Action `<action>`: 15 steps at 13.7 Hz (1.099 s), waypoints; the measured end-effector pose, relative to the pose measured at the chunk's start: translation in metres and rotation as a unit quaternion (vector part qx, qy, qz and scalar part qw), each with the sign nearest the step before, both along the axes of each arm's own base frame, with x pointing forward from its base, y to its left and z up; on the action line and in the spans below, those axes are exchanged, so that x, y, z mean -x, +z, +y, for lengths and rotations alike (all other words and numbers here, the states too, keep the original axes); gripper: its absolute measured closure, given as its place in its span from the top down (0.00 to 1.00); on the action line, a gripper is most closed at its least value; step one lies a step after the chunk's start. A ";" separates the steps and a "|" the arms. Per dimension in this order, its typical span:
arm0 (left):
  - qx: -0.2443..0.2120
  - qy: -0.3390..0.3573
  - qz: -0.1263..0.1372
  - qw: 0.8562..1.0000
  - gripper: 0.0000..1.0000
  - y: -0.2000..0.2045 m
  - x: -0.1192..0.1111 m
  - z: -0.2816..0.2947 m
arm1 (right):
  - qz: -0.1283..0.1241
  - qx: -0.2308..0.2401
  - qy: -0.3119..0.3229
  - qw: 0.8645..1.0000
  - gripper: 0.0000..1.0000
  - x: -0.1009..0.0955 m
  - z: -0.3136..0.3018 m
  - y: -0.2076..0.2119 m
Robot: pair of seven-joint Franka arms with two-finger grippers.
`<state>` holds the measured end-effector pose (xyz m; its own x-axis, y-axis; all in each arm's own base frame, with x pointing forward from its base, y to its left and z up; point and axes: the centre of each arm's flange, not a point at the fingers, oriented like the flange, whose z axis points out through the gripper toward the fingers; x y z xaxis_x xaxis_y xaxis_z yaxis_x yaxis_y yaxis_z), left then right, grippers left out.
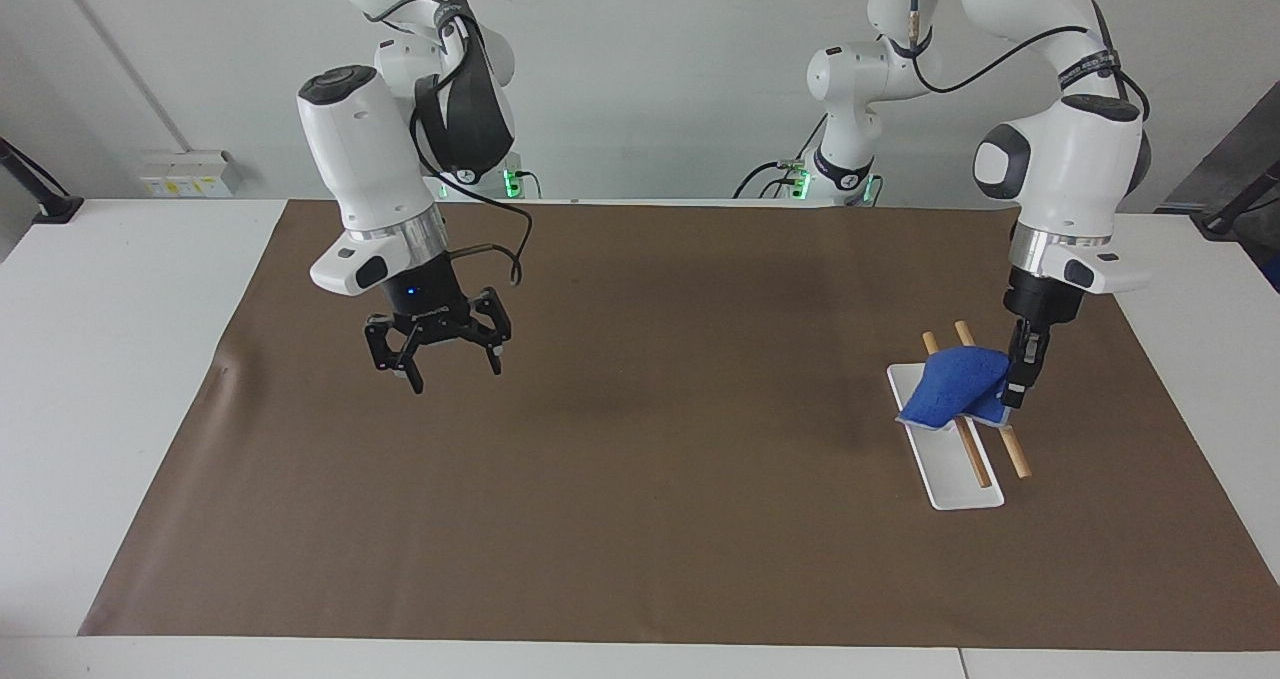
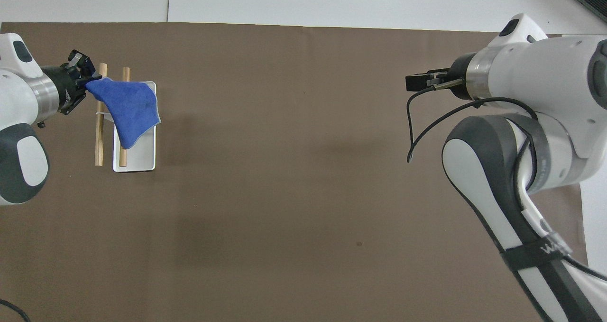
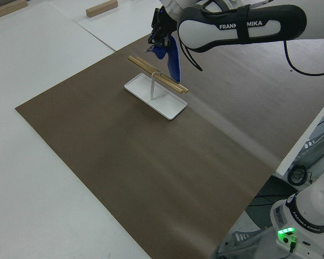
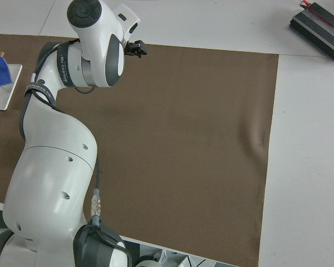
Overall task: Right arm passes towel to left arm to hang
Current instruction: 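Open the right gripper and withdraw it while the left gripper holds towel, then drape the towel over the rack crossbar with the left gripper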
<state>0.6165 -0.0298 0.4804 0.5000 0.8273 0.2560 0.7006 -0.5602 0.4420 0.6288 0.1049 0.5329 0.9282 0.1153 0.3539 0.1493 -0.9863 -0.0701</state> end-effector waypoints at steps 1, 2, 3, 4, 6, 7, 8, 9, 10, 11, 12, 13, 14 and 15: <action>0.000 0.000 -0.001 1.000 0.03 -0.002 -0.001 0.000 | 0.014 0.004 -0.027 1.000 1.00 0.008 -0.009 0.010; 0.000 -0.001 -0.001 1.000 0.03 -0.002 -0.001 -0.001 | 0.027 0.009 -0.047 0.999 1.00 0.014 -0.019 0.018; 0.001 -0.001 -0.003 1.000 0.03 -0.002 -0.001 -0.001 | 0.045 0.023 -0.064 0.997 1.00 0.020 -0.032 0.028; 0.001 -0.001 -0.008 1.000 0.03 -0.001 -0.002 -0.001 | 0.064 0.038 -0.076 0.994 1.00 0.026 -0.045 0.039; 0.002 0.000 -0.021 1.000 0.03 -0.004 -0.006 -0.001 | 0.095 0.055 -0.105 0.988 1.00 0.038 -0.078 0.068; 0.003 0.000 -0.023 1.000 0.03 -0.007 -0.008 -0.001 | 0.107 0.055 -0.121 0.985 1.00 0.047 -0.098 0.084; 0.003 0.000 -0.023 1.000 0.03 -0.010 -0.009 -0.001 | 0.118 0.055 -0.132 0.983 1.00 0.058 -0.115 0.096; 0.003 0.000 -0.025 1.000 0.03 -0.010 -0.011 -0.001 | 0.127 0.053 -0.142 0.980 1.00 0.070 -0.130 0.106; 0.004 0.000 -0.028 1.000 0.03 -0.009 -0.012 -0.001 | 0.130 0.052 -0.149 0.979 1.00 0.078 -0.140 0.113; 0.004 0.001 -0.033 0.999 0.03 -0.007 -0.013 0.000 | 0.130 0.050 -0.154 0.978 1.00 0.082 -0.146 0.116; 0.004 0.002 -0.040 0.999 0.03 -0.005 -0.015 0.001 | 0.132 0.050 -0.155 0.978 1.00 0.083 -0.148 0.114; 0.007 0.006 -0.044 0.999 0.03 -0.002 -0.017 0.004 | 0.139 0.051 -0.154 0.977 1.00 0.081 -0.147 0.107; 0.012 0.011 -0.047 0.999 0.03 0.000 -0.019 0.007 | 0.147 0.053 -0.152 0.976 1.00 0.078 -0.145 0.099; 0.016 0.016 -0.052 0.998 0.03 0.002 -0.021 0.010 | 0.153 0.054 -0.150 0.975 1.00 0.075 -0.143 0.091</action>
<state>0.6372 -0.0196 0.4820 0.4448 0.8513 0.2783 0.6680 -0.5223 0.5300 0.5542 -0.0385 0.6243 0.9860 -0.1572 0.0554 -0.1596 -0.9863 0.0409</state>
